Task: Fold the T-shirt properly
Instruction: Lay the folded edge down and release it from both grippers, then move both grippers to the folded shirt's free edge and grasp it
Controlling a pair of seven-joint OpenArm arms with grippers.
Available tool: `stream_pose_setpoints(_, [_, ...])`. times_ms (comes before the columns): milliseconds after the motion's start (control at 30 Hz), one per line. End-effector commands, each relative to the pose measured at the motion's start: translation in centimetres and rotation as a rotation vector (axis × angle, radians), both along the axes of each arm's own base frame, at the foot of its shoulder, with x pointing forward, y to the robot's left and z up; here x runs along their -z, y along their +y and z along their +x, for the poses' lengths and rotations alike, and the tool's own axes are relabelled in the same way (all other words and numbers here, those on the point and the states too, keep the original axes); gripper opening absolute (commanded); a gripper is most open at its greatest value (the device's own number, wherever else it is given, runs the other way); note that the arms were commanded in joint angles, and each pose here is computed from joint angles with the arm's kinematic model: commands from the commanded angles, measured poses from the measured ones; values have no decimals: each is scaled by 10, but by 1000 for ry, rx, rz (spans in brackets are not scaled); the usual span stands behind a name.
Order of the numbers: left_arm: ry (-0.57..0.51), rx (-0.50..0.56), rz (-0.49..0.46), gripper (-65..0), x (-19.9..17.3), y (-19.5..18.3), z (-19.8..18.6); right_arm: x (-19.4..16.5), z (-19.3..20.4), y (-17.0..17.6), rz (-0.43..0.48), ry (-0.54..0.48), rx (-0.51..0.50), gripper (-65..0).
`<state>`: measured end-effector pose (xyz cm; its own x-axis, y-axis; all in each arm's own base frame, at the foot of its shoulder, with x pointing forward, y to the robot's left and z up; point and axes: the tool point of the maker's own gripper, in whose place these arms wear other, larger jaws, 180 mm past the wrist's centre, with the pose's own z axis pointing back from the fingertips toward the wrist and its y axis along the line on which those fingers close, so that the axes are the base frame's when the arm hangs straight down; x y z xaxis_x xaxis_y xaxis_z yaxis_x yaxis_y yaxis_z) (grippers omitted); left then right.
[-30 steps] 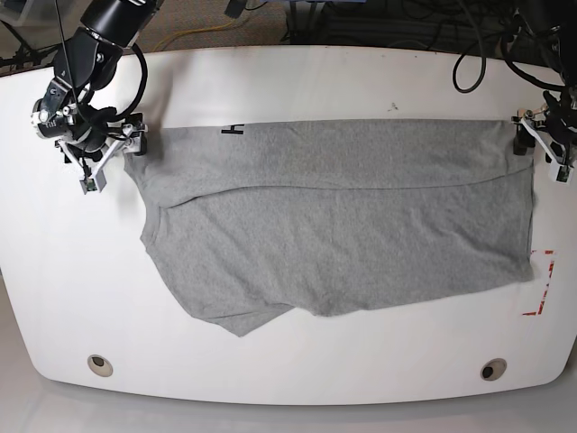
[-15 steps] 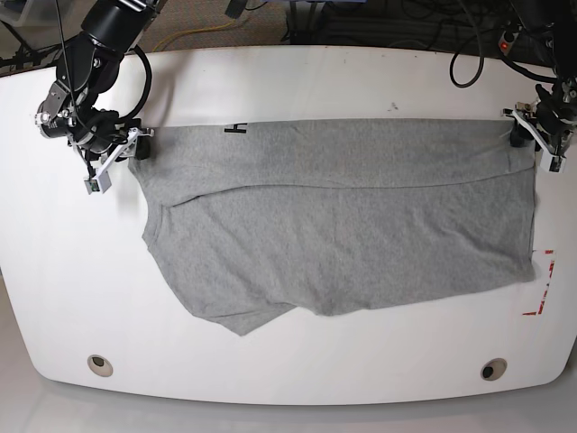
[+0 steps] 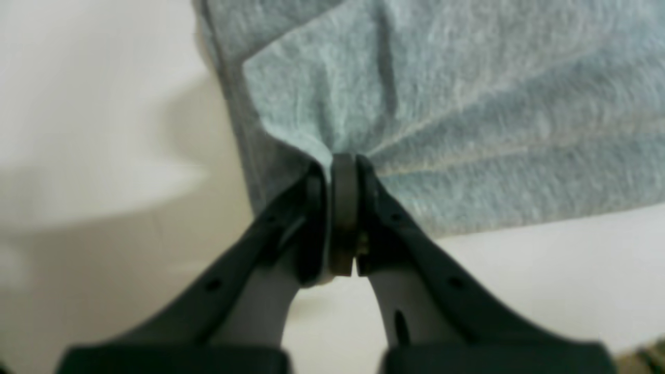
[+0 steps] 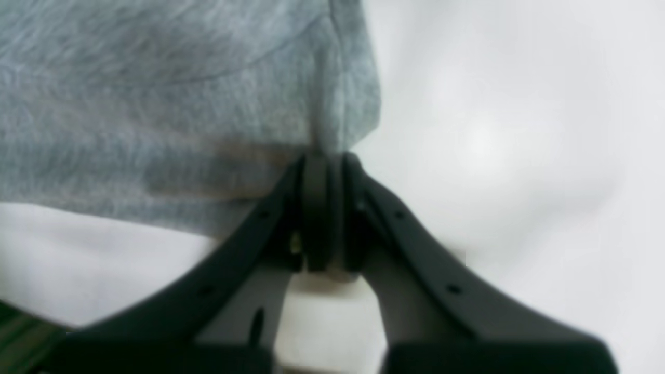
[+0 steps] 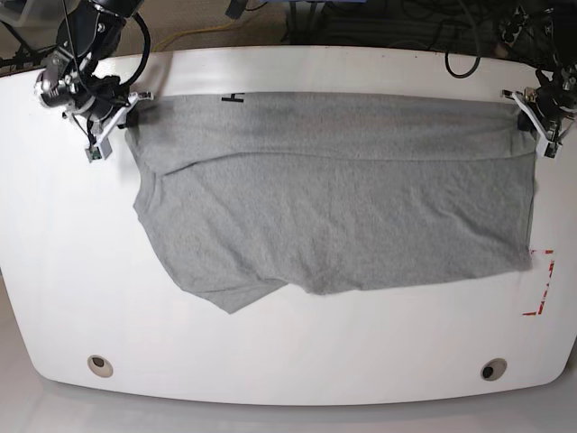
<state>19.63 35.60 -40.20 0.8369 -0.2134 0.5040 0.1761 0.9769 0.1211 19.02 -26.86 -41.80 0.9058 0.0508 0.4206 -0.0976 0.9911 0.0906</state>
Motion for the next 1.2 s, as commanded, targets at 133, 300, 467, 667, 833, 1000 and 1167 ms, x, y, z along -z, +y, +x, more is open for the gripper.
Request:
stream_pose_setpoints(133, [5, 49, 70, -650, -18, 2, -11, -14, -35, -25, -95, 22, 23, -650])
stream_pose_setpoints(300, [34, 52, 72, -650, -14, 2, -23, -12, -60, -35, -117, 65, 50, -650])
stream_pose_setpoints(467, [52, 54, 73, -536, -11, 2, -29, -13, -60, -35, -117, 65, 49, -525])
stream_pose_setpoints(667, [28, 63, 77, -251, -17, -1, -21, -22, -48, -35, -134, 23, 41, -165])
stream_pose_setpoints(833, [-63, 104, 114, -260, -43, -8, 4, -49, -23, -34, -185, -72, 16, -133])
stream_pose_setpoints(1000, [-162, 137, 143, -260, -71, -17, 31, -69, 10, -36, -205, -162, 13, -133])
stream_pose_setpoints(1167, [-255, 135, 152, -260, -94, -18, 61, -74, 51, -34, -171, -215, 0, -133])
